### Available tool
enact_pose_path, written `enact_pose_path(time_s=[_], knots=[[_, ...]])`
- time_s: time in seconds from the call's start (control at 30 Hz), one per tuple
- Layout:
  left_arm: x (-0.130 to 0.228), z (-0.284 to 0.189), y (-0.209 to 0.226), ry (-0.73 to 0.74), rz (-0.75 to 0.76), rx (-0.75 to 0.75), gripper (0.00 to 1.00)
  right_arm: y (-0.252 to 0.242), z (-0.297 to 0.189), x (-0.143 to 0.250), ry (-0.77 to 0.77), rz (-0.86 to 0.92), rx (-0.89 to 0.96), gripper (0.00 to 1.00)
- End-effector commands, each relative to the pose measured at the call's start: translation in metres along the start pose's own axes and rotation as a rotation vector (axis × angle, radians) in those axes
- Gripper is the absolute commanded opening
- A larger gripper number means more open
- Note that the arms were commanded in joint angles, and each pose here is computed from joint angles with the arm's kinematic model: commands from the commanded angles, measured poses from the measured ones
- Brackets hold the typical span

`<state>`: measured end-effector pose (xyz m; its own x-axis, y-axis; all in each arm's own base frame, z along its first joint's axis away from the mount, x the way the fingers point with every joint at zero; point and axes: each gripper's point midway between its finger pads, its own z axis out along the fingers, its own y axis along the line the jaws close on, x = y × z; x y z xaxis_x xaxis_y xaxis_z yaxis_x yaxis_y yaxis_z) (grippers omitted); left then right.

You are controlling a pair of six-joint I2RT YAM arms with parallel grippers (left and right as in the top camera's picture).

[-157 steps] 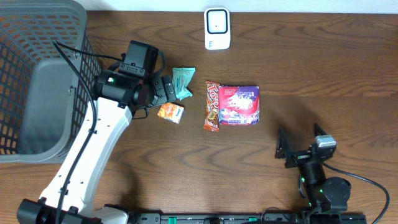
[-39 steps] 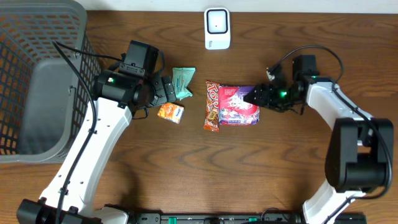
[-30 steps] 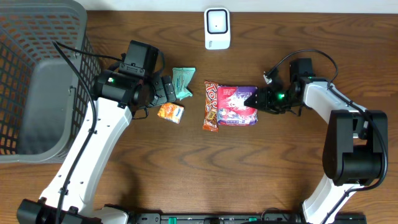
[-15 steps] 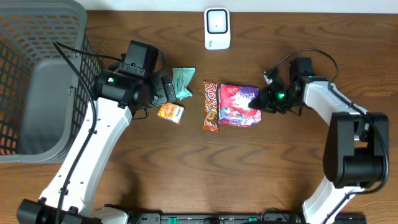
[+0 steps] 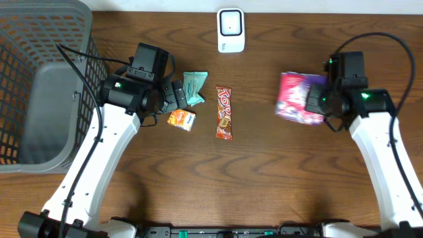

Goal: Scan the item barcode

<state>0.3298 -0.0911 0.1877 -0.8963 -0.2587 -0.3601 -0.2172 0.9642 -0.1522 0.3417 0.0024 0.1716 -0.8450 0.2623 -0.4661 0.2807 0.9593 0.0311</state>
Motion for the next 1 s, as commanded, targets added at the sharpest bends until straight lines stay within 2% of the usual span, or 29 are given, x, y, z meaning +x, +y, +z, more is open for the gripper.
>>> enact_pose_path(time_s=[0.0, 0.33, 0.6, 0.77, 0.9, 0.97], knots=[[-0.003, -0.001, 0.001, -0.006, 0.007, -0.008, 0.98, -0.056, -0.019, -0.018, -0.129, 0.082, 0.326, 0.01], [-0.003, -0.001, 0.001, -0.006, 0.007, -0.008, 0.98, -0.072, -0.002, -0.011, -0.093, 0.024, 0.532, 0.01], [-0.003, -0.001, 0.001, -0.006, 0.007, -0.008, 0.98, -0.04, 0.065, 0.022, 0.073, -0.131, 0.591, 0.02], [-0.003, -0.001, 0.001, -0.006, 0.007, -0.008, 0.98, 0.014, 0.094, 0.048, 0.126, -0.224, 0.467, 0.2], [-0.003, -0.001, 0.001, -0.006, 0.007, -0.008, 0.98, 0.071, 0.09, 0.05, 0.094, -0.252, 0.297, 0.41], [-0.003, -0.001, 0.001, -0.006, 0.007, -0.008, 0.98, 0.097, 0.079, 0.044, 0.084, -0.248, 0.208, 0.45]])
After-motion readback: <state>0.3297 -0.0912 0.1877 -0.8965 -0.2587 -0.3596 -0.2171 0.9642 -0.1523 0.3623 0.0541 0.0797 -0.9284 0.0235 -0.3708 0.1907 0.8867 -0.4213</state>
